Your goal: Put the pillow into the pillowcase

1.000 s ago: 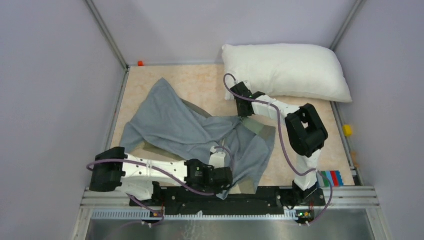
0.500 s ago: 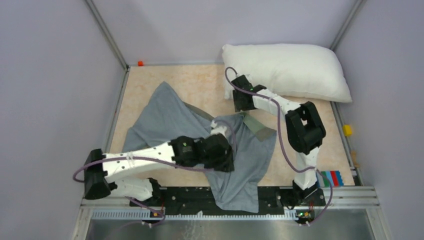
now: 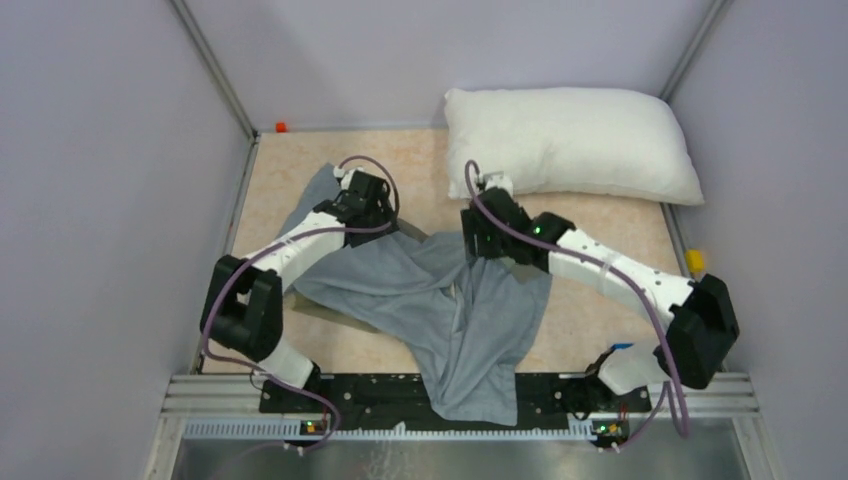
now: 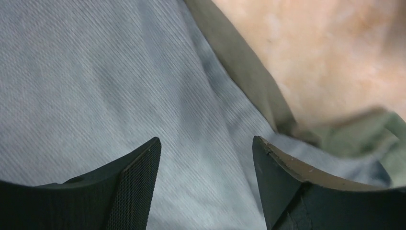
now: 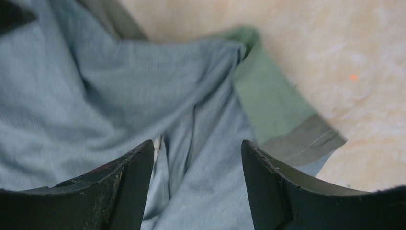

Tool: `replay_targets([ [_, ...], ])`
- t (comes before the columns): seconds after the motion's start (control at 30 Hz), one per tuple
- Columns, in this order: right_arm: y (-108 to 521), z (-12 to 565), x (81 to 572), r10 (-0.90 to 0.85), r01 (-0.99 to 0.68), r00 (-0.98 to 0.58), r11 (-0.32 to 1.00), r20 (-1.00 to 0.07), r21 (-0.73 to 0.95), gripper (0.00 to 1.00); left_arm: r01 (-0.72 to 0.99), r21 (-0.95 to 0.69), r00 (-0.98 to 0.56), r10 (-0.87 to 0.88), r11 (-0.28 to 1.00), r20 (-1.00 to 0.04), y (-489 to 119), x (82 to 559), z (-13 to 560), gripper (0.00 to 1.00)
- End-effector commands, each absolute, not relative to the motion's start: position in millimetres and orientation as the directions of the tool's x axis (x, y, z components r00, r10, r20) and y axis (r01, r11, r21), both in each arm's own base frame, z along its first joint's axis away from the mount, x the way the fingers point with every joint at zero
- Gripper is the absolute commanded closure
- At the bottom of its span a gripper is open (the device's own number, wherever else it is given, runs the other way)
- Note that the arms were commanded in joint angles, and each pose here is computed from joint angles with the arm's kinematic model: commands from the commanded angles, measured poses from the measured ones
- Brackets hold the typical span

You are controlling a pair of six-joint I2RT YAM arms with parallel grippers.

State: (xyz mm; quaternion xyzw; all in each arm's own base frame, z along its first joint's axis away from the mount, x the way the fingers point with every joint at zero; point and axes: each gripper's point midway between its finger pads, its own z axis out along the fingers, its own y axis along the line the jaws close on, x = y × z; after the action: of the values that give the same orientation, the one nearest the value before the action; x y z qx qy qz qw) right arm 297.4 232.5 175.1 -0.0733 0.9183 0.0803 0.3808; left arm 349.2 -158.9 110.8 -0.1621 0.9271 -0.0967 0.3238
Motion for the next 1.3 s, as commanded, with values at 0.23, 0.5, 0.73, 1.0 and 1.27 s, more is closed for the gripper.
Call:
replay_targets([
  [0.23,241.3,97.4,179.6,-0.072,-0.227,-0.811,0.953,-0.580,0.199,0.34,-0.285,-0.192,-0.696,-0.341,0.939,-0.632,-140.7,431.6,62.5,0.51],
  [0.5,224.3,36.8,141.6,-0.131,-0.228,-0.875,0.961,-0.465,0.159,0.34,-0.395,-0.177,-0.552,-0.388,0.901,-0.738,-63.7,480.7,112.5,1.00],
  [0.73,202.0,19.5,131.8,-0.165,-0.214,-0.896,0.974,-0.413,0.075,0.33,-0.419,-0.255,-0.475,-0.449,0.872,-0.757,-11.8,554.1,136.8,1.00],
  [1.0,206.4,31.8,148.4,-0.161,-0.208,-0.883,0.976,-0.441,0.058,0.31,-0.177,-0.304,-0.622,-0.346,0.936,-0.702,-81.0,555.7,147.1,0.13],
  [1.27,217.3,75.7,180.5,-0.099,-0.197,-0.834,0.972,-0.543,0.125,0.31,-0.045,-0.188,-0.724,-0.161,0.981,-0.671,-141.6,407.2,151.9,0.12],
])
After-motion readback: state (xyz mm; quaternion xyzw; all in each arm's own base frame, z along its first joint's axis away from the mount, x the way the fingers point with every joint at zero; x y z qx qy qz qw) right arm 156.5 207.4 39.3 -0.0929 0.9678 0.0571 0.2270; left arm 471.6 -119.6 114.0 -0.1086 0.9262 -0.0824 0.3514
